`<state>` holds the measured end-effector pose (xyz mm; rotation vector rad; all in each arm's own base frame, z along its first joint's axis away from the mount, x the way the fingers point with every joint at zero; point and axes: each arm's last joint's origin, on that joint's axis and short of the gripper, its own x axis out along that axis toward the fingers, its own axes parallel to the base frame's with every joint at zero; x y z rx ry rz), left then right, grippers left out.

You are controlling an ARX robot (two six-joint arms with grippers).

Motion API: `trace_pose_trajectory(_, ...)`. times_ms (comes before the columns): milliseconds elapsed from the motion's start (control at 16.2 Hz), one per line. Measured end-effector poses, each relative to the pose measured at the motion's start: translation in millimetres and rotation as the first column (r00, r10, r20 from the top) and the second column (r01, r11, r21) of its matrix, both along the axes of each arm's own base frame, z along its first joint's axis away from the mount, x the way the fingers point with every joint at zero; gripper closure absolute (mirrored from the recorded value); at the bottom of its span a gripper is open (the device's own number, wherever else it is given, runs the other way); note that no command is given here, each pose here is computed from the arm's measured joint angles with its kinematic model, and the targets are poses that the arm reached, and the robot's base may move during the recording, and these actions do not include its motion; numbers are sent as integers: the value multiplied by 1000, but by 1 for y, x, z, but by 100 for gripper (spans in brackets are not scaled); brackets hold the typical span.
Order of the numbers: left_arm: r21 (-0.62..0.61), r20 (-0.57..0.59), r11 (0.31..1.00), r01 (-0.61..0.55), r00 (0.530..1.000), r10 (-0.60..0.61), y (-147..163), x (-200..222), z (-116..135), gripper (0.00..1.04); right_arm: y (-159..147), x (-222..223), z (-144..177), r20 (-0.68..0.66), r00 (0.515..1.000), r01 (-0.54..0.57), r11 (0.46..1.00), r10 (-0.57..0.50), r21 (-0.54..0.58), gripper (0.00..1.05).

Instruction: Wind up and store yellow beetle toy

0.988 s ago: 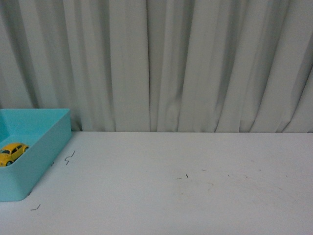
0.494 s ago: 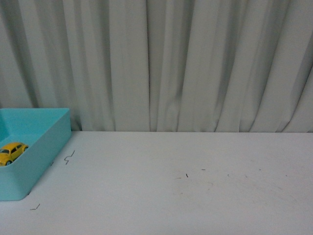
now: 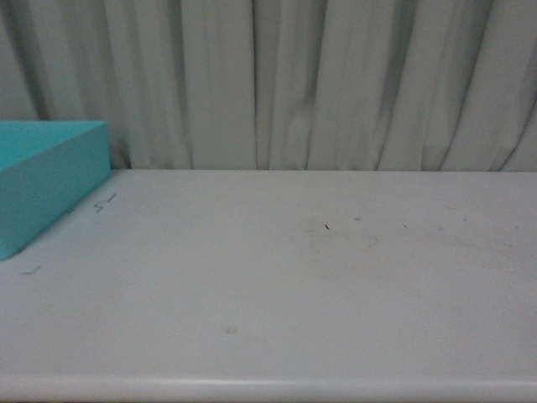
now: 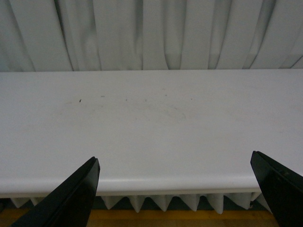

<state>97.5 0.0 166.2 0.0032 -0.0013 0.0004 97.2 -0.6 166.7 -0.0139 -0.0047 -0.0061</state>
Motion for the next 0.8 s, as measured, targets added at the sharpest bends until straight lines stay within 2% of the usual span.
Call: trace_pose_trajectory(803,0,0,1000,0,1000,0,0,0,0,7,0,0,0,0,1000,0,1000,0,4,7)
